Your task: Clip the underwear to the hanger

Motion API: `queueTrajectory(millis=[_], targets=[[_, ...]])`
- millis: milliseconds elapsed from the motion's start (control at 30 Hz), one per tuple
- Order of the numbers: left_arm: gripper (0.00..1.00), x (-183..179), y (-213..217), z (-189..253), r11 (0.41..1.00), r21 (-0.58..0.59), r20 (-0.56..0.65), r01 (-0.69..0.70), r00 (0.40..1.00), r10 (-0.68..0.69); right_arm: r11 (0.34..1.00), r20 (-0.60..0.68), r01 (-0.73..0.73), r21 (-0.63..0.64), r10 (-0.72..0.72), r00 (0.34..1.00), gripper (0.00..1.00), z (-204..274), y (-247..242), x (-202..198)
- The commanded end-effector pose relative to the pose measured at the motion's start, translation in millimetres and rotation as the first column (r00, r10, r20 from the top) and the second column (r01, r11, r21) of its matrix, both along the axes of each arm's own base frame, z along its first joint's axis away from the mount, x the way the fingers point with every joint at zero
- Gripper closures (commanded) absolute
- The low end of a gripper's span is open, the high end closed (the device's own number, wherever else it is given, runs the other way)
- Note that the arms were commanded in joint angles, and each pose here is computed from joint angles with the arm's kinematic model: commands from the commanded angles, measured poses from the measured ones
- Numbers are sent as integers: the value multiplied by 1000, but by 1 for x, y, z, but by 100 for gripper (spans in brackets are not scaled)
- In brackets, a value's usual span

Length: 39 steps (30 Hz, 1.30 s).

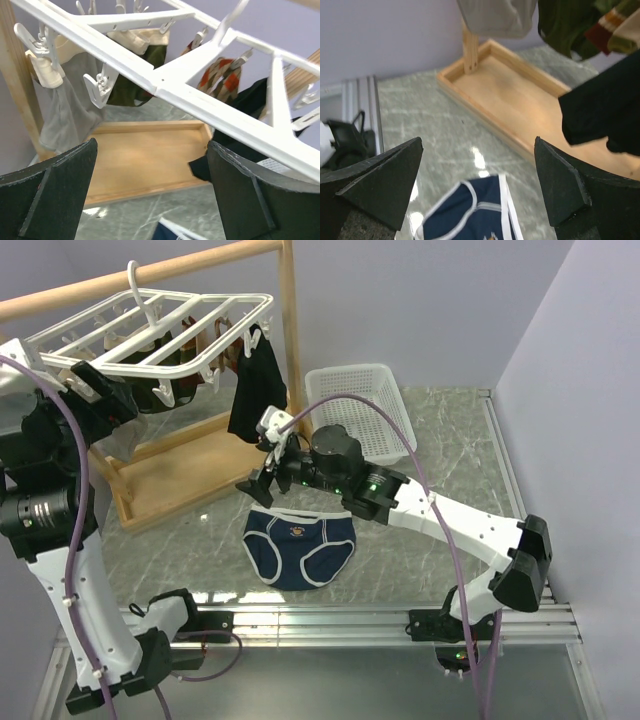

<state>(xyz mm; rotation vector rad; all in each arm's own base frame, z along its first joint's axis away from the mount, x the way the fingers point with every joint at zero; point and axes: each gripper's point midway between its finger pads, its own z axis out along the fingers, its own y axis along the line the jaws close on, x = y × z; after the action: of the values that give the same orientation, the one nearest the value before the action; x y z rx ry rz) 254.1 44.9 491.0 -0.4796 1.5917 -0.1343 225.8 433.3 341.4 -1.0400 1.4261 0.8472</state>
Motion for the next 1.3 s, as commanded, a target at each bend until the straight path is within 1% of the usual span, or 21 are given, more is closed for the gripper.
queueTrajectory(millis=[0, 133, 167, 233, 267, 300, 367, 467, 500, 600, 633, 767, 833, 1000, 1067, 1167, 1267], targets=[[3, 6, 5, 1, 994, 105, -32, 25, 999, -22, 984, 38, -10, 180, 3, 999, 0, 61, 13, 2], [4, 11, 12, 0, 990, 135, -44, 36, 999, -30, 983, 21, -84, 164, 82, 996, 0, 57, 35, -3], [5, 12, 12, -1, 988, 143, -51, 52, 998, -45, 981, 19, -81, 179, 79, 997, 1, 62, 38, -2], [6, 8, 22, 2, 988, 155, -47, 28, 999, -21, 976, 0, -70, 206, 72, 997, 1, 65, 44, 0], [7, 9, 20, 0, 986, 157, -59, 63, 997, -54, 975, 2, -66, 212, 67, 998, 2, 65, 46, 2], [8, 4, 30, 2, 986, 163, -59, 35, 998, -26, 973, 6, -68, 218, 69, 998, 2, 65, 49, 2], [9, 6, 38, -2, 985, 166, -82, 44, 996, -31, 973, -26, -49, 228, 56, 998, 2, 61, 55, 4], [14, 5, 57, -9, 987, 141, -102, 77, 993, -62, 971, -30, -37, 236, 45, 999, 2, 59, 64, 5], [17, 3, 63, -9, 987, 123, -92, 104, 991, -93, 971, -34, -37, 236, 47, 998, 2, 59, 66, 5], [22, 8, 80, -11, 986, 106, -103, 130, 987, -119, 969, -33, -39, 245, 49, 998, 2, 61, 73, 5], [23, 10, 75, -8, 979, 112, -95, 170, 983, -160, 969, -33, -38, 244, 47, 998, 2, 60, 76, 7], [24, 10, 66, 3, 957, 195, -50, 216, 976, -210, 965, -31, -36, 260, 45, 998, 2, 65, 82, 10], [25, 11, 64, 4, 949, 217, -35, 230, 973, -228, 962, -30, -32, 271, 42, 999, 2, 67, 87, 13], [26, 16, 61, -1, 937, 204, -30, 284, 958, -284, 955, -37, -24, 297, 36, 999, 2, 73, 95, 19], [27, 19, 62, 5, 933, 217, 2, 288, 955, -295, 951, -40, -16, 309, 30, 999, 3, 77, 99, 22], [31, 25, 60, -1, 931, 194, 19, 309, 948, -318, 944, -50, 6, 329, 11, 999, 3, 81, 102, 27], [36, 31, 62, 0, 931, 201, 23, 304, 949, -315, 939, -49, 19, 344, -2, 999, 3, 85, 105, 31]])
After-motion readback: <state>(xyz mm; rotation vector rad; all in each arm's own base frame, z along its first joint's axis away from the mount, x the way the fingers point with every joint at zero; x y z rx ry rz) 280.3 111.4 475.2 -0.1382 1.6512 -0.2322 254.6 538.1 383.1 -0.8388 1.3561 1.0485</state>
